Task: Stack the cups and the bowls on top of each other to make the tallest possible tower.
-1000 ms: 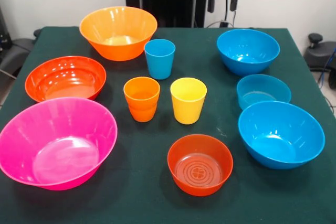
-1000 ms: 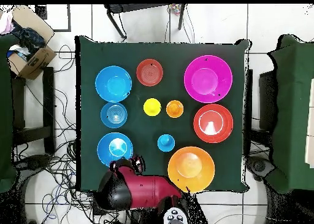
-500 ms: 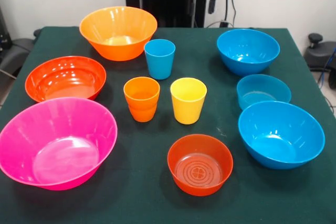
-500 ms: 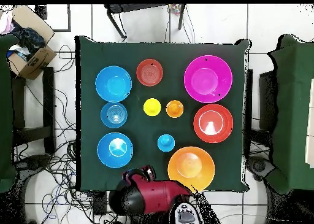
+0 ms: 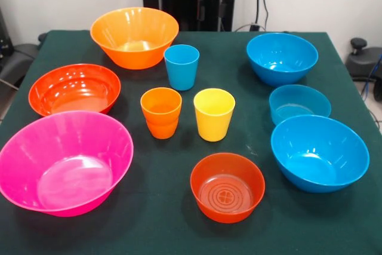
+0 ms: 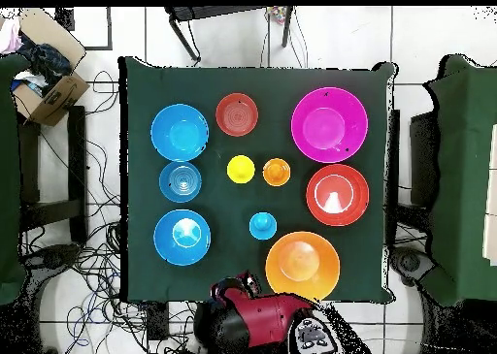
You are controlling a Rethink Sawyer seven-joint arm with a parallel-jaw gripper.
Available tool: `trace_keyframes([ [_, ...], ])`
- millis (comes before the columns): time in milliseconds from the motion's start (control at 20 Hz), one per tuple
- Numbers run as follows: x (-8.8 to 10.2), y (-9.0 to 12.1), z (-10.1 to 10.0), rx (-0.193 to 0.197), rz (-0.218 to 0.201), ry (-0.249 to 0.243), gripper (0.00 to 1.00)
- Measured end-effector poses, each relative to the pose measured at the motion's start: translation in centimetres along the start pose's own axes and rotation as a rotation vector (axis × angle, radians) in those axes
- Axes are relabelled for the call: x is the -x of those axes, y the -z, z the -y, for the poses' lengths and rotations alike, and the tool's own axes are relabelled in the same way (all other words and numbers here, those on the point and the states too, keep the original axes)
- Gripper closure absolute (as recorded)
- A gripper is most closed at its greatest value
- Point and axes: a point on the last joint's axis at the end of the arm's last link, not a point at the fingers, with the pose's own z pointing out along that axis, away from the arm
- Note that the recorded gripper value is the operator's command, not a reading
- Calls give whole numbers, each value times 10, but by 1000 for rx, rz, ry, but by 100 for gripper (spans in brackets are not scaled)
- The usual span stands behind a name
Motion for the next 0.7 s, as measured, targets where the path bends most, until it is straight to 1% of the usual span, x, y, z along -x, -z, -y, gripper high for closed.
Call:
trace_keyframes([
  [350,-16,-10,12,17,-19,25,0],
  [600,-16,-24,20,19,-16,81,0],
  [700,-14,-27,25,17,-8,103,0],
])
